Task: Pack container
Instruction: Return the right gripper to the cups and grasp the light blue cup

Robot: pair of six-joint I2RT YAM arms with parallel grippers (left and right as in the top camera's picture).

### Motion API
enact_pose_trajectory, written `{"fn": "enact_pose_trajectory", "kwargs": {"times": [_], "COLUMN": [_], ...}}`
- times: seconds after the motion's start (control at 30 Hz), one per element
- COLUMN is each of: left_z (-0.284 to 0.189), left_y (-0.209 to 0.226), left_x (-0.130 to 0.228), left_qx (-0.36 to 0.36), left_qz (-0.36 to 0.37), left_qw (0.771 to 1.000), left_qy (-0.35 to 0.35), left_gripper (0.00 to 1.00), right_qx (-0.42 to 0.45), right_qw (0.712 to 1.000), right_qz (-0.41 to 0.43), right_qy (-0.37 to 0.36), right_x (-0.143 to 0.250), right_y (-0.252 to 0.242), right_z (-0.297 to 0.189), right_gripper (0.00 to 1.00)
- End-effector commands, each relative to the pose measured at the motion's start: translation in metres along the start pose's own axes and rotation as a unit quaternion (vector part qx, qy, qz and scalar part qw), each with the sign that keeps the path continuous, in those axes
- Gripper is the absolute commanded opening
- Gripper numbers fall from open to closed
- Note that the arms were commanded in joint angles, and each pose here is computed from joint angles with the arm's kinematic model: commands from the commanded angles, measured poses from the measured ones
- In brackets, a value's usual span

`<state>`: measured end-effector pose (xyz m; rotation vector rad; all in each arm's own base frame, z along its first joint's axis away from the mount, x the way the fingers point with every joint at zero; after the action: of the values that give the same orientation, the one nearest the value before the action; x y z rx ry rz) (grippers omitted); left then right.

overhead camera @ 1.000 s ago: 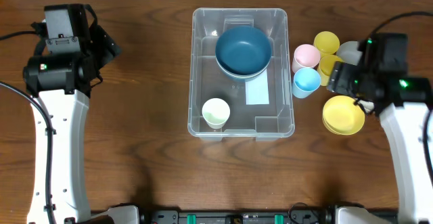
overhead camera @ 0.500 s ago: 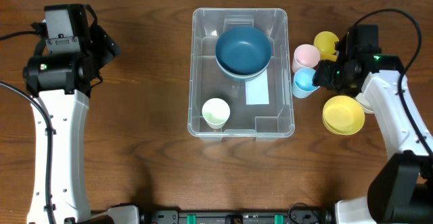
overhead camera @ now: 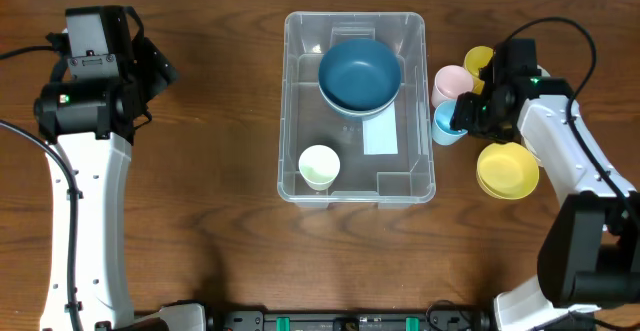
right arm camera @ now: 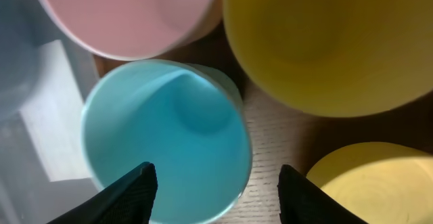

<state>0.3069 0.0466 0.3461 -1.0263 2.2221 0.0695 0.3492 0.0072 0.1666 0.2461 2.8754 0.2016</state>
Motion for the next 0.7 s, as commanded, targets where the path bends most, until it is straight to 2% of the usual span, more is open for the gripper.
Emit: {"fn": "enact_pose_trajectory", "kwargs": {"times": [0.0,0.13,0.2,0.23,0.33,0.47,0.67], "left_z": [-0.004,-0.004,-0.004,-0.004,-0.004,-0.004,-0.004], "left_y": [0.000,0.000,0.000,0.000,0.000,0.000,0.000], "left_x": [-0.004,-0.004,-0.004,-0.004,-0.004,-0.004,-0.004], "left_qx": [-0.001,-0.001,-0.001,-0.001,-0.001,-0.001,-0.001], "left_qz": [0.001,0.001,0.001,0.001,0.001,0.001,0.001], "left_qw": [1.000,1.000,1.000,1.000,1.000,1.000,1.000], "left_qy": [-0.009,-0.009,-0.009,-0.009,-0.009,-0.009,-0.009], "left_gripper": [0.98,0.98,0.98,0.98,0.98,0.98,0.98], "right_qx": [0.002,0.008,0.008,0.008,0.007,0.009,0.010], "right_qw": [1.000,1.000,1.000,1.000,1.000,0.999,0.999], "right_qz": [0.006,0.006,0.007,0.006,0.006,0.007,0.008], "right_qy": [0.018,0.025,0.026,0.026,0.026,0.032,0.040], "right_x": [0.004,0.006,0.008,0.008,0.008,0.010,0.013], "right_y": [0.001,0.000,-0.001,-0.001,-0.001,-0.001,-0.001], "right_z": [0.011,0.019,0.022,0.023,0.022,0.022,0.017], "right_gripper": [0.59,0.58,0.52,0.47,0.21,0.01,0.01]}}
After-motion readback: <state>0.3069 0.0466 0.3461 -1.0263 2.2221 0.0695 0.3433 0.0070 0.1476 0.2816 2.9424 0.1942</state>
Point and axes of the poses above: each gripper's point midway between its finger pads, its own z axis out along the fingers, its own y axis along the line the jaws close on, x = y × z, the point moved 10 cm from there along -z, back along the fingers, and after that the axes turned 7 degrees about -z, right-handed, at the moved point
